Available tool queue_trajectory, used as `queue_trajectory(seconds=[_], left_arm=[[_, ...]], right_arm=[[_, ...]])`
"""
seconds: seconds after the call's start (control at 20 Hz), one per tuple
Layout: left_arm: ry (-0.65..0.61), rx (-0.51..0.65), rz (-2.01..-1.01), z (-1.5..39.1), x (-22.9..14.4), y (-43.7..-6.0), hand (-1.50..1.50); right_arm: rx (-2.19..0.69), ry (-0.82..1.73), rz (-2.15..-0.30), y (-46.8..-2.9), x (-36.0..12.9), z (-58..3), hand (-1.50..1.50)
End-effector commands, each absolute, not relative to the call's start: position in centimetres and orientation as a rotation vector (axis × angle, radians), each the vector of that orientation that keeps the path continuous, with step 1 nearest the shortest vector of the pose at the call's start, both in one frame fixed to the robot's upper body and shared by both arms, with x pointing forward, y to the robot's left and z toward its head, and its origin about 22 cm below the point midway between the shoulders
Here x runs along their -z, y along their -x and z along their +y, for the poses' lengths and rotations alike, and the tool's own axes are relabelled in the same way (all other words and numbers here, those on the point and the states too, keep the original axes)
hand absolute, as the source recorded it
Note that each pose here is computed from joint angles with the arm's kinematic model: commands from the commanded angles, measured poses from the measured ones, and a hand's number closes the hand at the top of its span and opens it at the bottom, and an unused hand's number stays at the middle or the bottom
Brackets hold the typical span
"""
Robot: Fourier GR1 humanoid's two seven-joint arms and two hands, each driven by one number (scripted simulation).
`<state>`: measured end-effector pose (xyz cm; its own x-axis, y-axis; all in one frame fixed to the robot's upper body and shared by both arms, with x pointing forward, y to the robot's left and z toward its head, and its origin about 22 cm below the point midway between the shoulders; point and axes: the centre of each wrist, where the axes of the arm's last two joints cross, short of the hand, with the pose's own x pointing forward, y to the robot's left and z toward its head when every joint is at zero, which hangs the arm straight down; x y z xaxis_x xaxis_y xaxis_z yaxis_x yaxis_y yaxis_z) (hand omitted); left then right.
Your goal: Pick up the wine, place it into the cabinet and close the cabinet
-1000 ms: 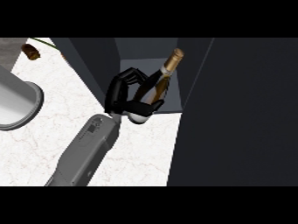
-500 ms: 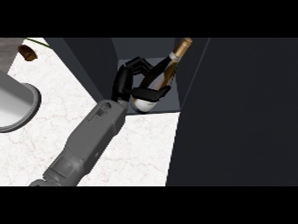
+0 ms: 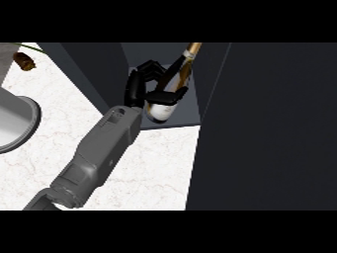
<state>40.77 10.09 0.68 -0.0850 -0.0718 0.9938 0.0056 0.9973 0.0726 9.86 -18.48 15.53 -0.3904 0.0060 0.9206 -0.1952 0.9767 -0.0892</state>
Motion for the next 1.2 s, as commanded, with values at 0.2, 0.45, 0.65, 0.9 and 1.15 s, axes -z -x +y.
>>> queue_trajectory(seconds=[0.2, 0.45, 0.65, 0.9, 1.15], left_arm=[[-0.086, 0.033, -1.63, 10.6, -1.0, -41.7, 1.5], [-0.158, -0.002, -1.667, 11.3, -1.6, -42.3, 1.5], [-0.224, 0.044, -1.68, 11.6, -2.9, -43.2, -1.5], [-0.329, 0.072, -1.694, 13.3, -1.6, -42.8, -1.5], [-0.383, 0.062, -1.702, 14.4, -3.9, -44.1, -1.5]], right_arm=[[-0.17, -0.275, -1.937, -7.9, -17.1, -18.4, -1.5], [-0.175, -0.295, -1.967, -7.8, -17.4, -18.6, -1.5], [-0.187, -0.293, -1.964, -8.0, -17.3, -18.7, -1.5], [-0.164, -0.313, -1.958, -7.4, -17.0, -18.7, -1.5], [-0.21, -0.317, -1.962, -7.7, -16.7, -18.6, -1.5]])
